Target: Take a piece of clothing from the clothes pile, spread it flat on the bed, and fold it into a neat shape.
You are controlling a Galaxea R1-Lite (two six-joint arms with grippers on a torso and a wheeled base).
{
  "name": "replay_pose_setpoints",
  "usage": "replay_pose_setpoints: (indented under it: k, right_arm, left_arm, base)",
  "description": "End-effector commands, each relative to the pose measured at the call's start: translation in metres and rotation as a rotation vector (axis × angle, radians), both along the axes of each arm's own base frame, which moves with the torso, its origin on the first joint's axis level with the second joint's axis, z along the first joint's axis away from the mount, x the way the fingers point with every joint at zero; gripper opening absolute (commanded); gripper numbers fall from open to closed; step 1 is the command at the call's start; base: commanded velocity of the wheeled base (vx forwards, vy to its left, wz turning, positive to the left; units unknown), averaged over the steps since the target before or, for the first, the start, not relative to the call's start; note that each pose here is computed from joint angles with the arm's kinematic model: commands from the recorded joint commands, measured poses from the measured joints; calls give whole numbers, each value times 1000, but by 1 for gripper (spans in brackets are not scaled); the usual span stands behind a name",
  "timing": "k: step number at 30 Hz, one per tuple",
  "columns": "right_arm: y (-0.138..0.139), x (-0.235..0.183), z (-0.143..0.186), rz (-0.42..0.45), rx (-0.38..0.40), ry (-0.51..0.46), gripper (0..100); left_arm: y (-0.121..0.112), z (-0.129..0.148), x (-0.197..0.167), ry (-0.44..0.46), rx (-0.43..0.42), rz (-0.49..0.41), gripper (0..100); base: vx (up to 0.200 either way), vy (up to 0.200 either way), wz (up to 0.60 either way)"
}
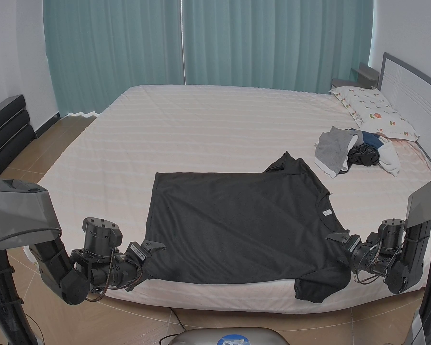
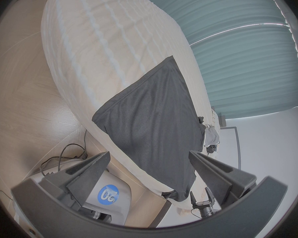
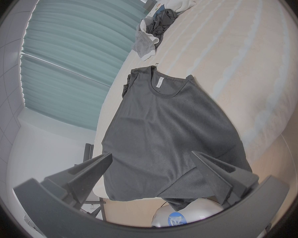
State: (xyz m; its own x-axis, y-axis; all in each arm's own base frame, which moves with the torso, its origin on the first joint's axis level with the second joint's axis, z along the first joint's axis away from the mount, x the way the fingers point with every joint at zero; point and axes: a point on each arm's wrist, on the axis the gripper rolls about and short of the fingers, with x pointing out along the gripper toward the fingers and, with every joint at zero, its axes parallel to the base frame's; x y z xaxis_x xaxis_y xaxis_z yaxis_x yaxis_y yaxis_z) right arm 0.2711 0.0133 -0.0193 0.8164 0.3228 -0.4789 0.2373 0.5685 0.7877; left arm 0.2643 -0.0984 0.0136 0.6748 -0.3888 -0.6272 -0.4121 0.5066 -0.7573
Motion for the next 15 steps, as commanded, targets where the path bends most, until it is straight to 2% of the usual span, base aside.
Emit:
replay_pose_setpoints:
  k: [1,15]
  right_arm:
    - [0,0,0,1,0,-8,100]
    - [1,0,1,2,-2,-10,100]
  left_arm:
    - [0,0,1,-3,-2,2,100]
    - [-1,7,9,-44,-10,13,100]
  base:
    - [0,-200,0]
    - [0,0,0]
